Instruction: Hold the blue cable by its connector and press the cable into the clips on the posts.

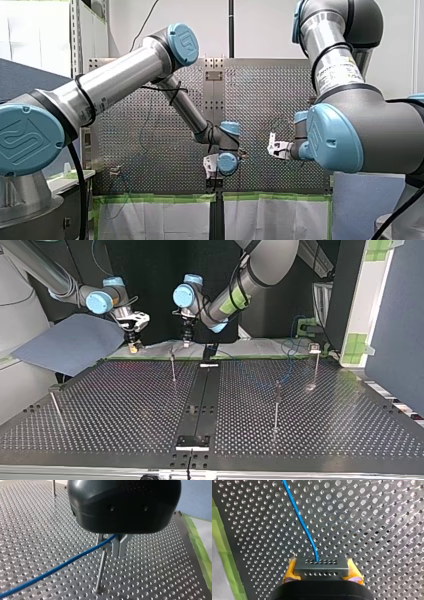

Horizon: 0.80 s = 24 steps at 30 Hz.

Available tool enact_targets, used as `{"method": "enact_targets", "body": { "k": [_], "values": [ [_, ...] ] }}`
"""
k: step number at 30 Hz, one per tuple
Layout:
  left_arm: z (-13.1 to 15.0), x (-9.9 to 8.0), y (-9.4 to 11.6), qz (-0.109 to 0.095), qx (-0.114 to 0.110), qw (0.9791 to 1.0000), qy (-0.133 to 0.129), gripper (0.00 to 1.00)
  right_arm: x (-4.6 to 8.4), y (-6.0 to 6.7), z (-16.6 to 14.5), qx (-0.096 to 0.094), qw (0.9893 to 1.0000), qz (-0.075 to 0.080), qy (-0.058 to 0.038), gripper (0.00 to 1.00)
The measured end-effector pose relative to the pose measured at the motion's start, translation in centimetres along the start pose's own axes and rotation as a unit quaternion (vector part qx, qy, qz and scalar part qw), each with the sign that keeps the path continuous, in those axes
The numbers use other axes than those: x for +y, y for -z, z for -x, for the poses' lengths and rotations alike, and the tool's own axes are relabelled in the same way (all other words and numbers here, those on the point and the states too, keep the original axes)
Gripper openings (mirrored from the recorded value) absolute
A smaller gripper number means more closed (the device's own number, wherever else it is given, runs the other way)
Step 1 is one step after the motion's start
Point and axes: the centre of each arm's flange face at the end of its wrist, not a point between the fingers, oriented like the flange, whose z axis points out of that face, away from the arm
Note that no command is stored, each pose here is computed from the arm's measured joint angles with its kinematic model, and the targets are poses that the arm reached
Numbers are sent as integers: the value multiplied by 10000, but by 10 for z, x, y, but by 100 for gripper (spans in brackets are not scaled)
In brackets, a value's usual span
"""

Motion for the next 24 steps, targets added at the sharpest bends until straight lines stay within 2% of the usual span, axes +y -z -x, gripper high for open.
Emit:
{"method": "enact_targets", "body": {
  "k": [5,10,15,24],
  "values": [
    [6,-13,-3,-139,-21,9999,28,0,5,0,-1,43,10000,-12,-10,0],
    [15,-23,-7,-161,-38,9999,38,0,9,0,-2,60,9999,-57,-87,0],
    [18,-23,-10,-134,-44,9999,40,0,11,-1,-3,79,9999,-91,-112,0],
    [20,-12,-18,-78,-41,10000,41,0,12,-4,-5,173,9998,-107,-92,0]
  ]
}}
